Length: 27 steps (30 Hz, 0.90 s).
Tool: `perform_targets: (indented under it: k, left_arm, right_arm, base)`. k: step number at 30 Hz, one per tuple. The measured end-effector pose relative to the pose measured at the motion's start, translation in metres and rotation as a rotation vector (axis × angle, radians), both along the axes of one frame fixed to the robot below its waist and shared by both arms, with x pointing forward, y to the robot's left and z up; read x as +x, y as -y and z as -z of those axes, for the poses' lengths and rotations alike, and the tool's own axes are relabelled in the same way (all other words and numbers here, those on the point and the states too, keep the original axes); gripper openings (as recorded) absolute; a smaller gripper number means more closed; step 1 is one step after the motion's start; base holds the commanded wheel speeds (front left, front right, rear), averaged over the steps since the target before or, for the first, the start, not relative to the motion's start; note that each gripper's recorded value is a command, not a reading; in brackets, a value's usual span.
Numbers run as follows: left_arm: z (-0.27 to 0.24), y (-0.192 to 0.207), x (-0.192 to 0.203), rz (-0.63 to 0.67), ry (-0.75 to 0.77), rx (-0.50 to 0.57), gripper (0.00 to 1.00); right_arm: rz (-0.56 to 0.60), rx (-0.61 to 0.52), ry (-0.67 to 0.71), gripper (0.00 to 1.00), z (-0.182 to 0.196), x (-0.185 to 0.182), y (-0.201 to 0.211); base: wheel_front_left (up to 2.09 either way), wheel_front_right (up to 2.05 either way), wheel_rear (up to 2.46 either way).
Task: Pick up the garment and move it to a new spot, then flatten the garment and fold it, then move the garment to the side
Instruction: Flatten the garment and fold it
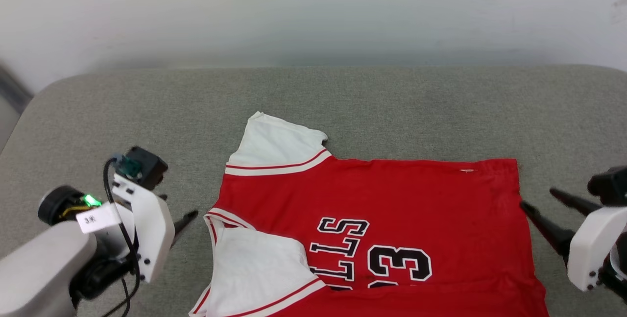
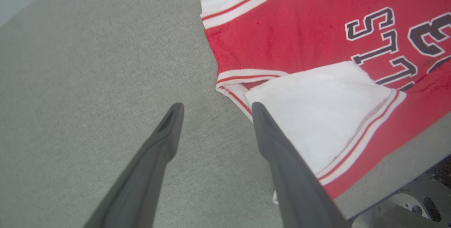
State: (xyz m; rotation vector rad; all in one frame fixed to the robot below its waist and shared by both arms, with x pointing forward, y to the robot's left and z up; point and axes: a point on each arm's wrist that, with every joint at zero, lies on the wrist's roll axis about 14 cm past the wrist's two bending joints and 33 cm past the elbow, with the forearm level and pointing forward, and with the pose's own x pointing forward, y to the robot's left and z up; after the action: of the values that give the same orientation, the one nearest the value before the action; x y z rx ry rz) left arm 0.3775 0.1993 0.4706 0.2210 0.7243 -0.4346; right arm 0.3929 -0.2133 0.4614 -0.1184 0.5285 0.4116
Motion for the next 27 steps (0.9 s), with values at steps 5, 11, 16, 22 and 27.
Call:
perform_targets:
  k: [5, 11, 16, 22, 27]
  left_arm:
    - [-0.035, 0.003, 0.042, -0.011, 0.127, -0.017, 1.0]
    - [-0.068, 0.008, 0.098, -0.017, 0.197, -0.008, 1.0]
    - [-0.073, 0.019, 0.142, -0.017, 0.166, -0.003, 1.0]
    - [-0.038, 0.027, 0.179, -0.019, -0.03, 0.046, 1.0]
    - [0.009, 0.042, 0.194, 0.009, -0.209, 0.087, 1.0]
  right_arm:
    - [0.056, 0.079, 0.28, 1.0, -0.048, 0.028, -0.006]
    - [0.142, 0.11, 0.462, 1.0, -0.072, 0.031, -0.005]
    - [0.217, 0.114, 0.491, 1.0, -0.065, 0.028, -0.002]
    - [0.252, 0.103, 0.448, 1.0, -0.045, 0.031, 0.0]
    - [0.269, 0.079, 0.426, 1.0, -0.031, 0.041, 0.006]
  base:
    - [0.0, 0.0, 0.0]
    - [0.0, 0.0, 0.0]
    - [0.0, 0.0, 0.0]
    - [0.0, 0.0, 0.0]
    - [0.0, 0.0, 0.0]
